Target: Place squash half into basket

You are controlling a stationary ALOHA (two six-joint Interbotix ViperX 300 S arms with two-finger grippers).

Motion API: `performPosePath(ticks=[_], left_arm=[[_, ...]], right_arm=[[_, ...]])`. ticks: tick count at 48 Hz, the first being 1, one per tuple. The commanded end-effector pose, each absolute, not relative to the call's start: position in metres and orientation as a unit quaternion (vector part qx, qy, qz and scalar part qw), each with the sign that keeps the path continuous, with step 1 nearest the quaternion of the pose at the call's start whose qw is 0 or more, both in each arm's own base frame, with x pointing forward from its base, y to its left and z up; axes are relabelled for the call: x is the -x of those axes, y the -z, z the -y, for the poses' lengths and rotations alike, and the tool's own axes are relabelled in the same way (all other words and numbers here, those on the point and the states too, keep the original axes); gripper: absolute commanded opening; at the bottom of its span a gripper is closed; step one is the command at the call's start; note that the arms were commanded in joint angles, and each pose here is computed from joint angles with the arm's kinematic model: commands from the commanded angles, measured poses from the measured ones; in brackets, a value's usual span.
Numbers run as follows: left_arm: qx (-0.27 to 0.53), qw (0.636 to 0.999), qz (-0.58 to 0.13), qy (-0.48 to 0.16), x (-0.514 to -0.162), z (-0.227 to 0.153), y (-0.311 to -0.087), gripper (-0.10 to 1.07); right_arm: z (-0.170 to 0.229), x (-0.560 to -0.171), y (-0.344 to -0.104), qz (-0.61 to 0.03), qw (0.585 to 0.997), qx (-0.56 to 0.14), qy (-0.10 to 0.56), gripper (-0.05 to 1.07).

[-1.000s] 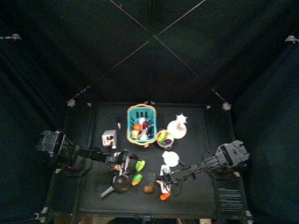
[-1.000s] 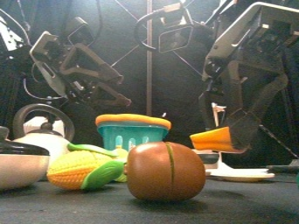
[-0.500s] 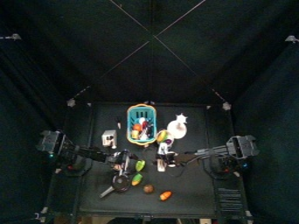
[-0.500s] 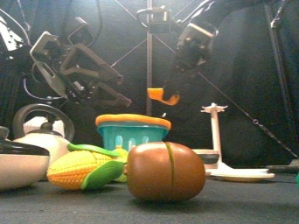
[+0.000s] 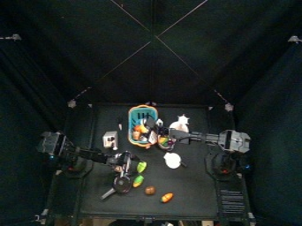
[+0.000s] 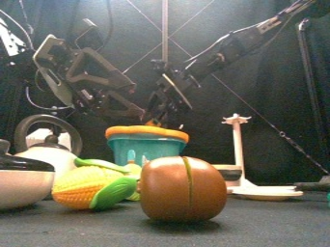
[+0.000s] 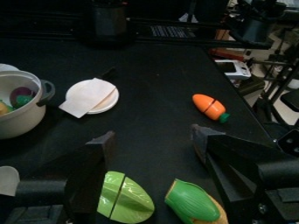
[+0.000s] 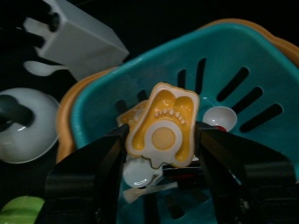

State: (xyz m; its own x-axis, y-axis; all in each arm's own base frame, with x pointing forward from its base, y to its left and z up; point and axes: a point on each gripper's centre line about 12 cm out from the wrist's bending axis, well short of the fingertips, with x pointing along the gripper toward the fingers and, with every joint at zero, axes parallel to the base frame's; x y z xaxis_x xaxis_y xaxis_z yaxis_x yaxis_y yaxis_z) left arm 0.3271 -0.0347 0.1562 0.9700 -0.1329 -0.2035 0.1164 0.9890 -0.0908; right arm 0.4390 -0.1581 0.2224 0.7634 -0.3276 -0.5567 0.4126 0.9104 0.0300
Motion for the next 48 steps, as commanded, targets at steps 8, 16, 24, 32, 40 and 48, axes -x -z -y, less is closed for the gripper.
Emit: performPosePath(ticks=[8, 16, 24, 32, 40, 48], left_arm=[[0.04, 0.993, -0.088, 0.063, -0.332, 0.034, -0.165, 1.02], [0.039, 0.993, -0.089, 0.063, -0.332, 0.035, -0.164, 1.02], [0.039, 0.993, -0.091, 0.063, -0.331, 0.035, -0.163, 1.02], [0.04, 0.993, -0.089, 0.062, -0.332, 0.034, -0.164, 1.02], [0.04, 0.994, -0.087, 0.062, -0.332, 0.034, -0.166, 1.02], [0.04, 0.993, -0.088, 0.063, -0.331, 0.034, -0.165, 1.02]], right_arm=[[0.166, -0.449, -0.231, -0.292, 0.932, -0.057, 0.209, 1.05], [0.169, -0.446, -0.231, -0.316, 0.922, -0.034, 0.22, 1.04], [0.164, -0.447, -0.23, -0.325, 0.92, -0.017, 0.216, 1.04], [0.162, -0.445, -0.24, -0.318, 0.922, -0.025, 0.219, 1.04], [0.137, -0.438, -0.259, -0.303, 0.932, -0.014, 0.197, 1.04], [0.097, -0.42, -0.272, -0.294, 0.942, -0.008, 0.161, 1.04]])
